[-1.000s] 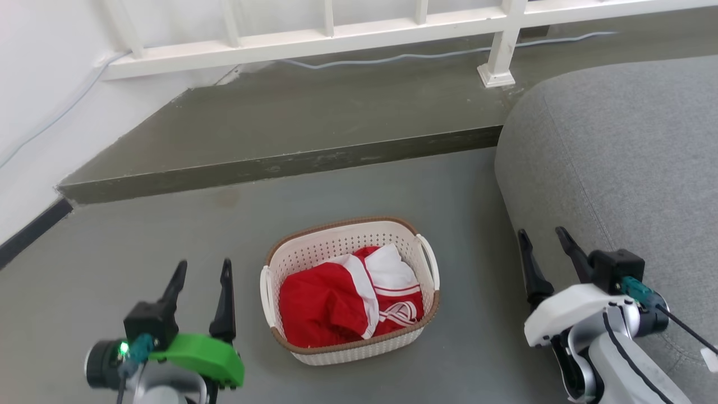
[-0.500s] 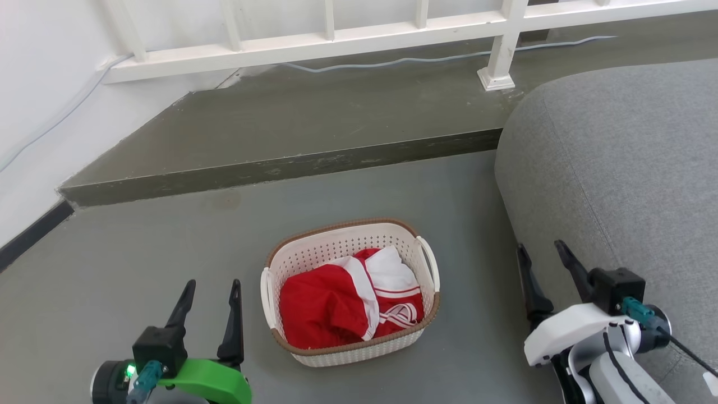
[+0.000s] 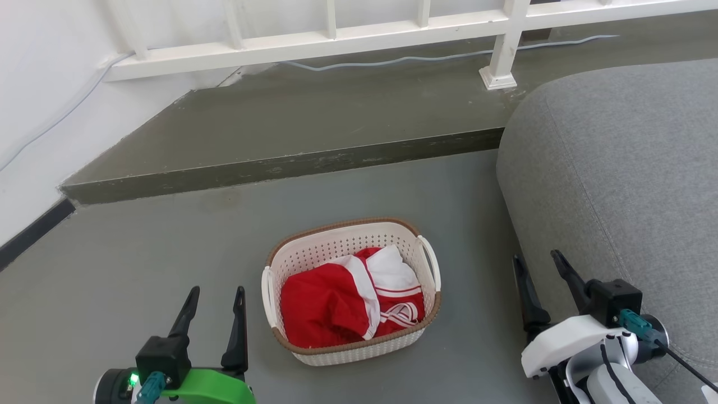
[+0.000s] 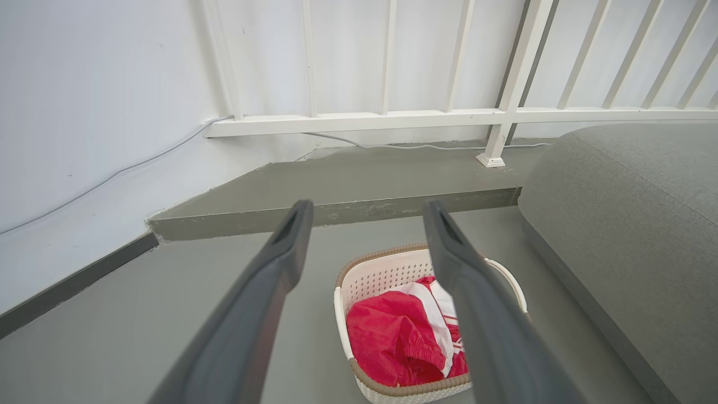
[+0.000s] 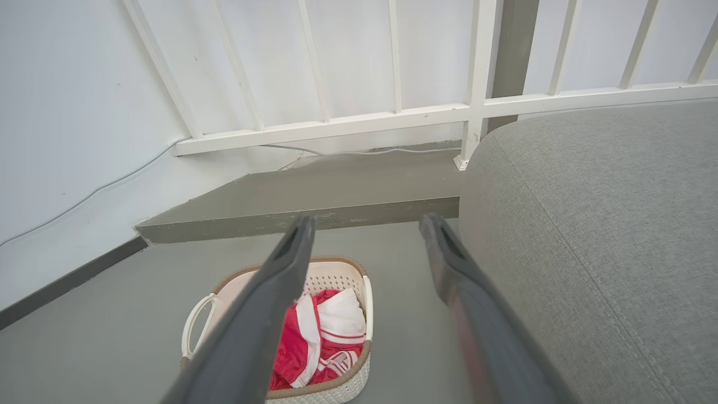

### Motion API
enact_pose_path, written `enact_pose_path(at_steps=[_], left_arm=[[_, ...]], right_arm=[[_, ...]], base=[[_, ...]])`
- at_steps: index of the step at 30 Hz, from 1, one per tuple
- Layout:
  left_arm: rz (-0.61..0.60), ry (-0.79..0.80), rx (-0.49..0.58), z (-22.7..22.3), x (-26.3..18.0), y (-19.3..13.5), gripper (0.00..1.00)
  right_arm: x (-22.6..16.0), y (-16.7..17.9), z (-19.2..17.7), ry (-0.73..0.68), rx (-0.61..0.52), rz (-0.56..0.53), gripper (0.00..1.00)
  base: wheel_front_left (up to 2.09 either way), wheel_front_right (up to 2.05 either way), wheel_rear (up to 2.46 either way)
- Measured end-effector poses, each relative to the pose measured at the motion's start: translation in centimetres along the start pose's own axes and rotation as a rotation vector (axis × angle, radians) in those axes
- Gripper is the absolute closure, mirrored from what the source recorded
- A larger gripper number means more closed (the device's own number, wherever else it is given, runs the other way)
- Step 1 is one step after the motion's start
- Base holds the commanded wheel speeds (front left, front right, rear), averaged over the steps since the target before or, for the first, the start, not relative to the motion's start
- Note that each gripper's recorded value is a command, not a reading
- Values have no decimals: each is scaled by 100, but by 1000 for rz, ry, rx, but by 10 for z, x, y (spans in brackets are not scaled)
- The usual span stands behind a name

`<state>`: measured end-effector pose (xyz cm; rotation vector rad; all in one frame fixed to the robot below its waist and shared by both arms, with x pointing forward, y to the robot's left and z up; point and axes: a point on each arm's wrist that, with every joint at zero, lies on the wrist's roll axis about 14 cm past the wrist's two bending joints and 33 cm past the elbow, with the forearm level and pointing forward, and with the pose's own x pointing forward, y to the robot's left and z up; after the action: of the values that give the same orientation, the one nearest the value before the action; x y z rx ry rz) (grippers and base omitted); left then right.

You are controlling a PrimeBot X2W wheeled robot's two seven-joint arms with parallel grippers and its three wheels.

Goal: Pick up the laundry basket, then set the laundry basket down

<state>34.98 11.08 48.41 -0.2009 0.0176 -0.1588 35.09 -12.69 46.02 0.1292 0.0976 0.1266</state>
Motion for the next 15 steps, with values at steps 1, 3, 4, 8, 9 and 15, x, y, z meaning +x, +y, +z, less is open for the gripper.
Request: enact_pose_path(at_steps=[1,3,4,8,9,15], left_arm=[[3,2,0,-1,-1,0,0],[4,4,-1,-1,-1,0,0],[4,3,-2,-1,-2,0,0],[3,-4,1,1,-1,0,0],[3,-4,2,1,-2,0,0],[4,-4,-2,1,-4,-1,0]], right_arm=[[0,0,1,-4,0,0,0],[0,0,2,-6,0,-1,0],[0,0,2,-8,0,-2,0],[-2,-1,0,-3,-5,-5,0],[-3,-2,0,-1,-4,-7,0],[-4,-2,1,-8,-10,-7,0]], base=[[0,0,0],[0,0,0],[0,0,0],[0,0,0],[0,0,0],[0,0,0]])
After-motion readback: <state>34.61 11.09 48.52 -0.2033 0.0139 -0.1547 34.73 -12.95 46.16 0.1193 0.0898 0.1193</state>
